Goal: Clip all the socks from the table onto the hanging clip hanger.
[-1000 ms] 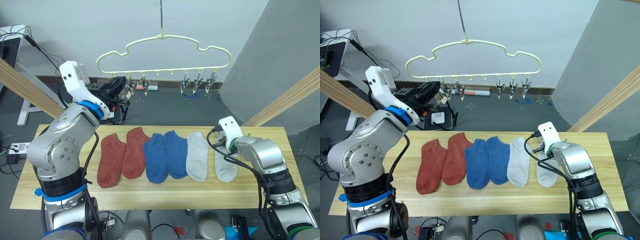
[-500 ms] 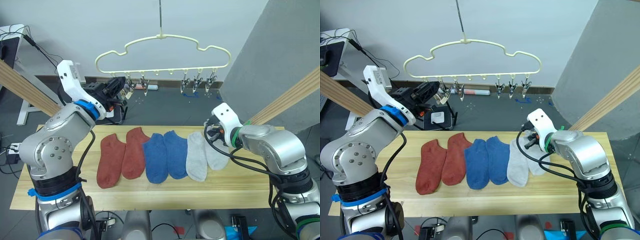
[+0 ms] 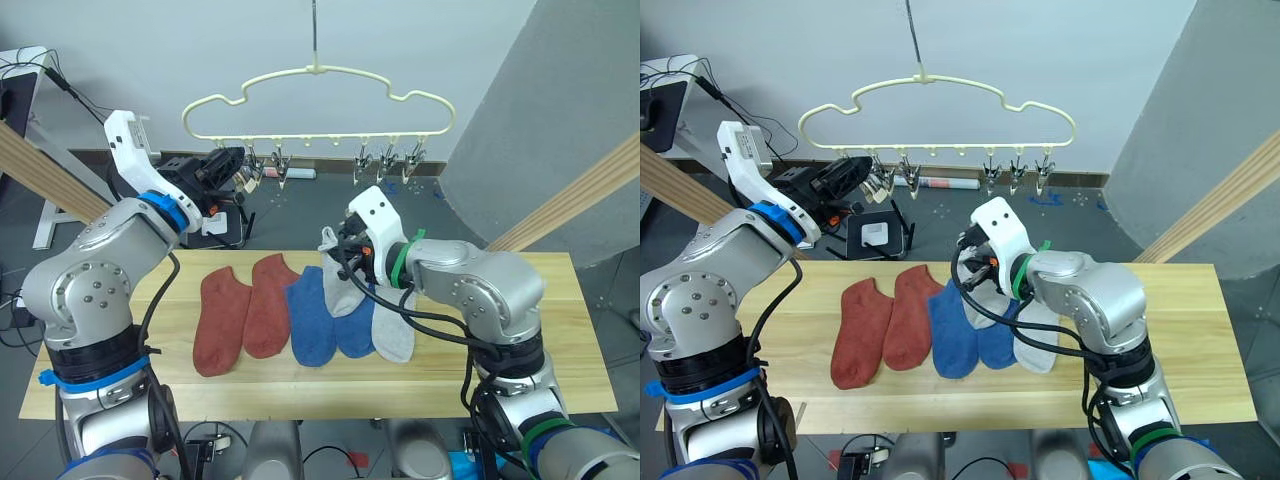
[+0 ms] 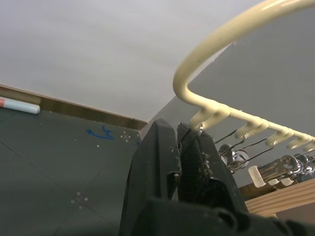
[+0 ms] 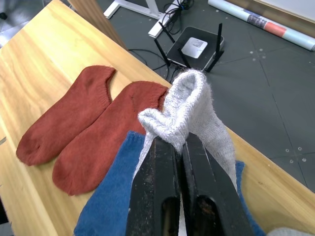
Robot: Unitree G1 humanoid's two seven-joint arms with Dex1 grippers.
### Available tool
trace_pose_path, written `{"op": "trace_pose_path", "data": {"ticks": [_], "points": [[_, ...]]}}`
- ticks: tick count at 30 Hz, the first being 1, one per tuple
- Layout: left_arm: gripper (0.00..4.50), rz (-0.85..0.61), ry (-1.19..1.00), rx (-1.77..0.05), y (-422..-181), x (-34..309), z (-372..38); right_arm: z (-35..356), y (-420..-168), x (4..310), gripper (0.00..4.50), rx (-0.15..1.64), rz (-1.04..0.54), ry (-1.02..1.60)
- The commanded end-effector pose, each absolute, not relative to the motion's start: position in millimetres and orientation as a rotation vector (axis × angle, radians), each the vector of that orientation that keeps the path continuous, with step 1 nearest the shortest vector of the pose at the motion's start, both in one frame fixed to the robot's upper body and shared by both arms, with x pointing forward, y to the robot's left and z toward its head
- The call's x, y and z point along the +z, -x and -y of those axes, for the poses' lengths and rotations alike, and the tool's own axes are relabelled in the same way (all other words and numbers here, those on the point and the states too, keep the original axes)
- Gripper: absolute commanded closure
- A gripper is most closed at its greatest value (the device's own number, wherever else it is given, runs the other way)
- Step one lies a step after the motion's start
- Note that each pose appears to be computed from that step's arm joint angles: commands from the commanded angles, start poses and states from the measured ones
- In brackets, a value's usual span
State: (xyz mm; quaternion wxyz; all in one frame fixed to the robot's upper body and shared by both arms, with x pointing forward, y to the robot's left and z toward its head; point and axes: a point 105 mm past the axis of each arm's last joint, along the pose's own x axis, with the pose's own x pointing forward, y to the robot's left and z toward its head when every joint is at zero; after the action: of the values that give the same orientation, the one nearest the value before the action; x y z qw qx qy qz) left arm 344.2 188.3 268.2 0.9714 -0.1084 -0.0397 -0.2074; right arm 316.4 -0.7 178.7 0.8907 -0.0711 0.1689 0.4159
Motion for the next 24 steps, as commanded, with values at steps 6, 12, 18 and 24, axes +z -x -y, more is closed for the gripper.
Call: {"op": "trace_pose_path", "data": {"ticks": [6, 12, 18, 24], "points": [[4.29, 0.092, 0.199, -0.412, -342.3, 272.7, -191.6, -42.2, -315.6, 196.4, 4.49, 0.952, -0.233, 0.115], [4.29, 0.092, 0.199, -0.413, -342.5, 273.0, -191.4, -62.5, -313.4, 208.3, 4.49, 1.005, -0.189, 0.107], [4.29, 0.090, 0.203, -0.413, -342.9, 271.6, -190.4, -88.7, -313.8, 221.5, 4.49, 1.062, -0.134, 0.103], [4.29, 0.092, 0.204, -0.415, -342.0, 272.1, -188.4, -103.2, -312.7, 225.6, 4.49, 1.101, -0.113, 0.095]]}}
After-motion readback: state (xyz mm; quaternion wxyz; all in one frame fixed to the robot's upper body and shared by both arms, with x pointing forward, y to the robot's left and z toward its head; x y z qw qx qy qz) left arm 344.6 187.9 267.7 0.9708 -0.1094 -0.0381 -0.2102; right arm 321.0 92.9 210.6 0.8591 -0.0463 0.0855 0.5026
